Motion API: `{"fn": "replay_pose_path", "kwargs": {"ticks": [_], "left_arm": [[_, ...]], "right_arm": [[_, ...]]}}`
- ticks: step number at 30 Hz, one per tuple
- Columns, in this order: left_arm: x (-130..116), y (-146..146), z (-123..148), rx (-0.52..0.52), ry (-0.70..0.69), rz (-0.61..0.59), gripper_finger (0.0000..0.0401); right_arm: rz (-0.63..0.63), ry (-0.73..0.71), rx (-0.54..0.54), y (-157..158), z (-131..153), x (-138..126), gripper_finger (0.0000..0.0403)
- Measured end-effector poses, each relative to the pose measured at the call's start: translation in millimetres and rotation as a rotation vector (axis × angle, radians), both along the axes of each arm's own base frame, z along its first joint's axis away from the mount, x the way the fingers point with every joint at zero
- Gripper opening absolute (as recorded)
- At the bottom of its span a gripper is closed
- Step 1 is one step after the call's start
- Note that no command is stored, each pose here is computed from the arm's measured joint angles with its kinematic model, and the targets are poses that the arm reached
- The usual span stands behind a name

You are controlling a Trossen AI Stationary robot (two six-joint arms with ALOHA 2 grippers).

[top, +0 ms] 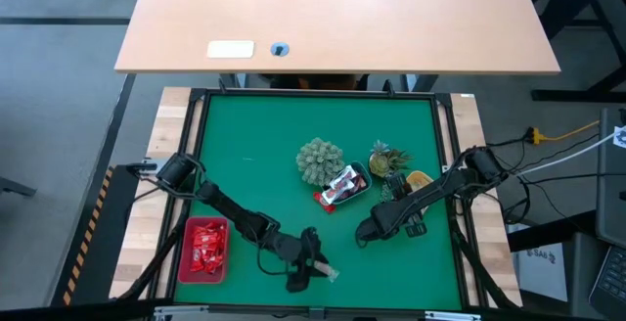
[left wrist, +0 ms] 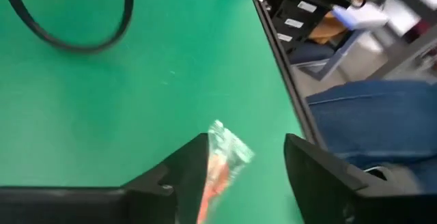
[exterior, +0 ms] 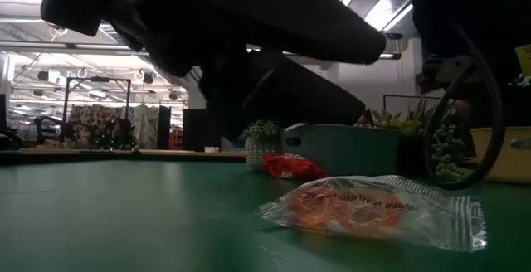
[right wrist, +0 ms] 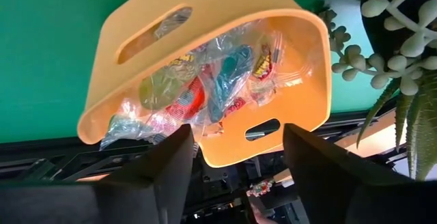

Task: Organize candy in baskets
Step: Put the orange gummy into the yellow bin

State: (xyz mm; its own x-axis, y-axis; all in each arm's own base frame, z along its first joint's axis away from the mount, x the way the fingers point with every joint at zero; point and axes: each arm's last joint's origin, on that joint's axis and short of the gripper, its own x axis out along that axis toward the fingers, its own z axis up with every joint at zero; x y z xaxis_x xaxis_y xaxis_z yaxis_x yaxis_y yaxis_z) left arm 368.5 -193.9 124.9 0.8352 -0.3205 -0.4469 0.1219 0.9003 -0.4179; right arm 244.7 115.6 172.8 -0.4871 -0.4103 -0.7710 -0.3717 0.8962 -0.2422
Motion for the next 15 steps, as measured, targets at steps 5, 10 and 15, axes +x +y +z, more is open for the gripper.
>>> {"fn": "replay_pose_path", "kwargs": {"ticks": [5,10,15], "left_arm": [[0,1,-2,0.161,-0.054,-0.042,0.0218],[-1,1,-8,0.317,-0.069,-0.125,0.0222],[-4,0,-14,0.404,-0.055,-0.178,0.0217]], "right_arm": [[-0.017,0.002,0.007,0,0,0,0.0232],[-0.036,0.009,0.029,1,0,-1,0.0232],[-0.062,-0.034,0.062,0,13,-5,0.0232]]}}
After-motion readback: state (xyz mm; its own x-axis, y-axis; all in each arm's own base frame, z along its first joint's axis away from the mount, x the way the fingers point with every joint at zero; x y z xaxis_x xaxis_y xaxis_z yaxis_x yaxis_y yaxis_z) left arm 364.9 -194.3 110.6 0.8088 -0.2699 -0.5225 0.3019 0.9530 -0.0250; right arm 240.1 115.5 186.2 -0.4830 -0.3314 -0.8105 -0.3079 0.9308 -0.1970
